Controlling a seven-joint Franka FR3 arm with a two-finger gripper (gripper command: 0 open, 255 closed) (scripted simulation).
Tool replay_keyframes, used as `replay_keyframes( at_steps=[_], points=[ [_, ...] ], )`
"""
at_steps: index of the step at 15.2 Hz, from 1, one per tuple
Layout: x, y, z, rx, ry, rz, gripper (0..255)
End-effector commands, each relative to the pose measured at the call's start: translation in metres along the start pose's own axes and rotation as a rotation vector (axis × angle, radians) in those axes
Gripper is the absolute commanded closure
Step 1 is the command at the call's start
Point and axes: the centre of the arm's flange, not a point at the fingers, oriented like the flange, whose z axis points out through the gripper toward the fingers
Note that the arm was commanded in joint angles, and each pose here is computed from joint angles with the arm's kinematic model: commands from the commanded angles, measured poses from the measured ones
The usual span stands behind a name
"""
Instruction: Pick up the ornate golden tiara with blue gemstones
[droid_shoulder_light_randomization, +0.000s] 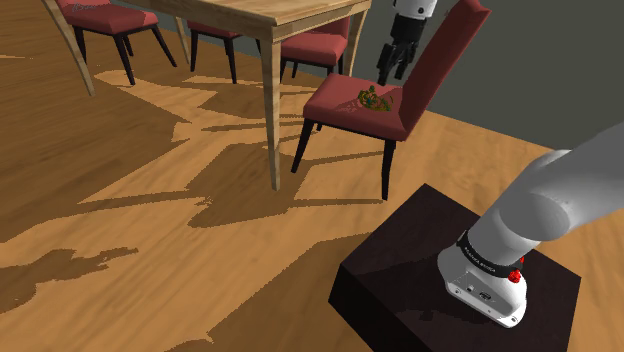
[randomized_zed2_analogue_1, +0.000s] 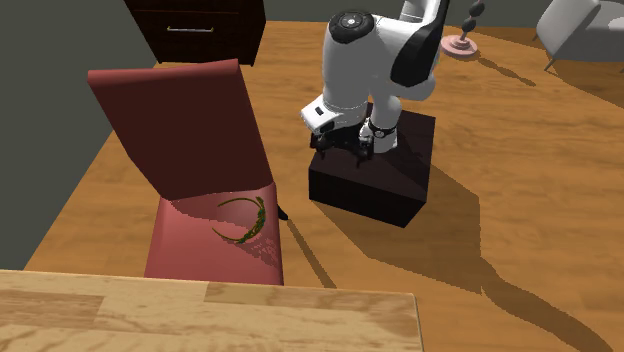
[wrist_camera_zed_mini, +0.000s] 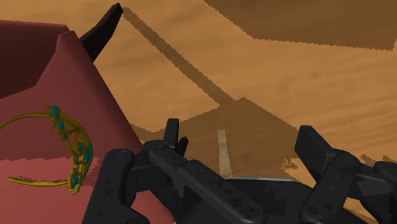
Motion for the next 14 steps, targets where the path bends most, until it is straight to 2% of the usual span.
replay_keyframes(
  at_steps=[1, 14],
  points=[
    [0.017, 0.016, 0.012, -0.010, -0.006, 0.009, 0],
    [0.127, 0.124, 0.082, -0.069, -0.043, 0.065, 0]
  ],
)
